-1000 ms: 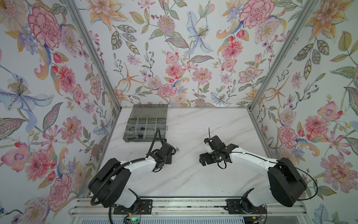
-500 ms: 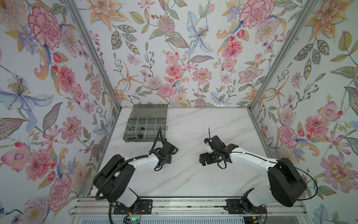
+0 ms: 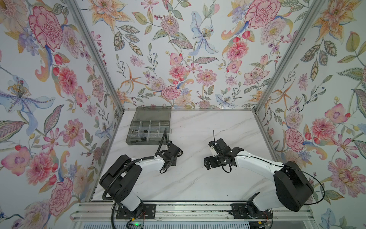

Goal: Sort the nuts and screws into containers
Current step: 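Lift the black hex bolt and carry it with the left gripper to the box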

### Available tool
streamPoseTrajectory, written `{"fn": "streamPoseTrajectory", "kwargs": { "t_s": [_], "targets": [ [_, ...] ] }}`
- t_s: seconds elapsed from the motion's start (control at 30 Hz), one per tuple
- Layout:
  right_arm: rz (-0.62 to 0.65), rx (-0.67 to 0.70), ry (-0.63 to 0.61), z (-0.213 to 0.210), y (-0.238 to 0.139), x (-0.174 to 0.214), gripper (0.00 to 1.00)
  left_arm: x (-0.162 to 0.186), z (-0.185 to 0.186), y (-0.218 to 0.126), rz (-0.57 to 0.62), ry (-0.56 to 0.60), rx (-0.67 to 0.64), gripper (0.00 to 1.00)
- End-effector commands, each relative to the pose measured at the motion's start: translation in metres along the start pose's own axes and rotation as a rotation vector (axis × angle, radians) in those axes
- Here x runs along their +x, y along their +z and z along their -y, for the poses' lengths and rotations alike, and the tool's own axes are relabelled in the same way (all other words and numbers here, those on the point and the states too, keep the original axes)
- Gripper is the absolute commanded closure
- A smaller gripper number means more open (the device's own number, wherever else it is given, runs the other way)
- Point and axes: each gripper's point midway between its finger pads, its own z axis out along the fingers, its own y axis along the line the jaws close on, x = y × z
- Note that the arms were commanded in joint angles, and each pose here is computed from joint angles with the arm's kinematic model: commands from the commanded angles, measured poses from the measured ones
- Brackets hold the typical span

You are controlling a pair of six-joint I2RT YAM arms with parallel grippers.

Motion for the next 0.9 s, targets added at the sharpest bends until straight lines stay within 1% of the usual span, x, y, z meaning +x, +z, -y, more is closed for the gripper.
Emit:
{"fn": "streamPoseTrajectory", "kwargs": {
  "t_s": [0.0, 0.23, 0.27, 0.33, 0.53, 0.6, 0.7, 0.87],
  "targets": [
    [-0.009, 0.013, -0.010, 0.000, -0.002, 0.001, 0.01, 0.020, -0.008, 0.001, -0.067, 0.036, -0.039, 0.68],
    [-0.009, 0.012, -0.012, 0.000, -0.001, 0.000, 0.01, 0.022, -0.013, -0.008, -0.075, 0.038, -0.041, 0.81],
    [-0.010, 0.012, -0.011, 0.000, -0.001, 0.001, 0.01, 0.016, -0.013, -0.015, -0.051, 0.029, -0.026, 0.83],
    [-0.011, 0.012, -0.011, 0.000, -0.001, 0.001, 0.01, 0.014, -0.014, -0.020, -0.049, 0.031, -0.024, 0.86],
    [-0.013, 0.012, -0.012, 0.000, -0.001, 0.002, 0.01, -0.002, -0.019, -0.039, -0.010, 0.037, -0.023, 0.90],
    [-0.011, 0.012, -0.012, 0.000, -0.001, 0.001, 0.01, -0.011, -0.024, -0.045, 0.009, 0.037, -0.025, 0.89],
    [-0.009, 0.012, -0.013, 0.000, -0.002, 0.001, 0.01, -0.030, -0.043, -0.049, 0.035, 0.000, -0.030, 0.90],
    [-0.003, 0.007, -0.013, -0.001, -0.003, -0.002, 0.01, -0.084, -0.081, -0.061, 0.136, -0.072, -0.055, 0.91]
  ]
}}
